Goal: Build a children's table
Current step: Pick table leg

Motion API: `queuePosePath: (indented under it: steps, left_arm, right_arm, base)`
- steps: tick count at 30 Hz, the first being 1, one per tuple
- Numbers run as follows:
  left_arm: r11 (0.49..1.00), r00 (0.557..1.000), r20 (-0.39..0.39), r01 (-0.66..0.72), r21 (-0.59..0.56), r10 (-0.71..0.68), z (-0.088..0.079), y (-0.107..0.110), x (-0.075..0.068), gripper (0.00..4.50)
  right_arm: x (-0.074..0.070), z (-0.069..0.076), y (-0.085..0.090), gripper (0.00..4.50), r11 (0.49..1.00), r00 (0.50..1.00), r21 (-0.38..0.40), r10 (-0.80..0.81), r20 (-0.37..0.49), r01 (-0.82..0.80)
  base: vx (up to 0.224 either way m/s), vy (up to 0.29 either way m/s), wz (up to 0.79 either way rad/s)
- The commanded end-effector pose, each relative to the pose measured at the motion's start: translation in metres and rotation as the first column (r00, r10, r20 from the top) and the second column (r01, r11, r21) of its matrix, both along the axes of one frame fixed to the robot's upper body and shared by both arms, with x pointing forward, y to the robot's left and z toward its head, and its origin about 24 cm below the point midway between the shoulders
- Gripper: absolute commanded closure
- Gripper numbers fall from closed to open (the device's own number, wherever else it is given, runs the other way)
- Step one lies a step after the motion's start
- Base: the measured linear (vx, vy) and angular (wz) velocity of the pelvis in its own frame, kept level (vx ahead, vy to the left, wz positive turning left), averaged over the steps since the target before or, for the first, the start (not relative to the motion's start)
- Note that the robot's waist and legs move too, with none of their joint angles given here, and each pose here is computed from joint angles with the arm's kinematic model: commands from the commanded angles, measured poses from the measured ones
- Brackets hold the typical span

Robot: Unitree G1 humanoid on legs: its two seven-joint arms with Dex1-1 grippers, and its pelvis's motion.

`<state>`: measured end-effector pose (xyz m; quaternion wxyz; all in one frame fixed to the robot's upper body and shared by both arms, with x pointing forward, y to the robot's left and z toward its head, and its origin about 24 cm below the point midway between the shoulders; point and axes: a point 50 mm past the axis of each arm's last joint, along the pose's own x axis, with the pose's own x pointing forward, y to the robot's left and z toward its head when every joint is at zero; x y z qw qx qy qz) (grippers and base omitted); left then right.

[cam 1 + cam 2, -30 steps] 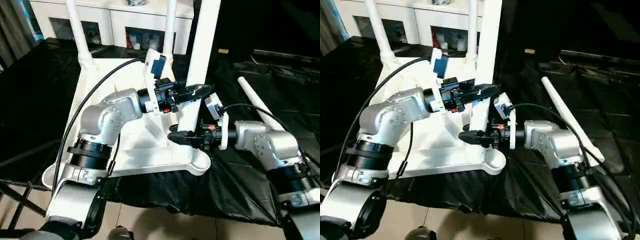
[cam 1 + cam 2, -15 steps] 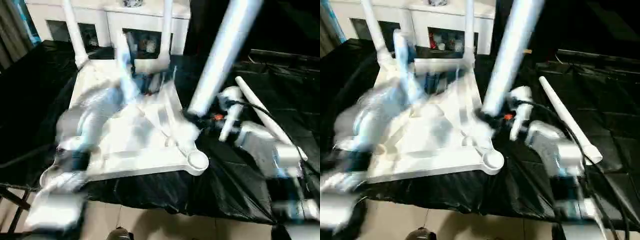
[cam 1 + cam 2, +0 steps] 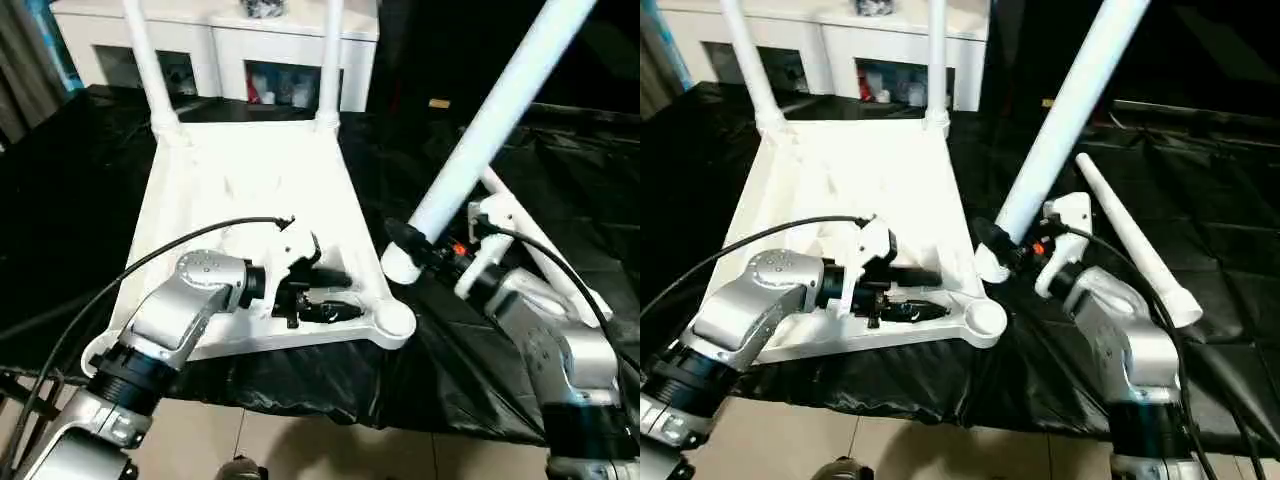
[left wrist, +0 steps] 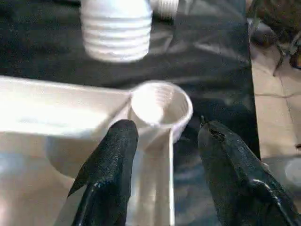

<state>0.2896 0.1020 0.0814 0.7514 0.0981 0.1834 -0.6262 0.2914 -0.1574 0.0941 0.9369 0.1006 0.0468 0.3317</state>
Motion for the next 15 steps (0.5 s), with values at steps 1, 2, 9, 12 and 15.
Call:
queuePosePath:
  steps: [1,2,9,12,15]
  left_arm:
    - [0.996,1.000,-0.010,0.005,0.091,-0.004,-0.012,0.001,-0.006,2.45]
    - [0.992,1.000,-0.027,0.014,0.124,-0.011,-0.018,0.003,-0.010,2.49]
    - [0.987,0.999,-0.043,0.019,0.163,-0.012,-0.024,0.003,-0.015,3.06]
    - [0.983,1.000,-0.027,-0.004,0.184,0.009,-0.026,0.003,-0.014,3.43]
    - [0.978,0.999,-0.009,-0.033,0.207,0.036,-0.028,0.005,-0.011,3.75]
  right_arm:
    - [-0.004,0.005,0.003,2.60,1.000,1.000,-0.024,0.005,0.030,-0.004]
    - [-0.006,0.004,0.004,2.60,1.000,1.000,-0.030,0.006,0.026,-0.005]
    - [-0.008,0.003,0.005,2.60,0.999,1.000,-0.052,0.018,0.019,-0.017]
    - [-0.009,0.003,0.006,2.60,0.998,1.000,-0.061,0.020,0.019,-0.019]
    - [-0.009,0.003,0.006,2.60,0.997,1.000,-0.067,0.024,0.018,-0.023]
  base:
    - [0.000,0.000,0.00]
    - [0.000,0.000,0.00]
    - [0.000,0.000,0.00]
    - [0.000,0.000,0.00]
    - [0.000,0.000,0.00]
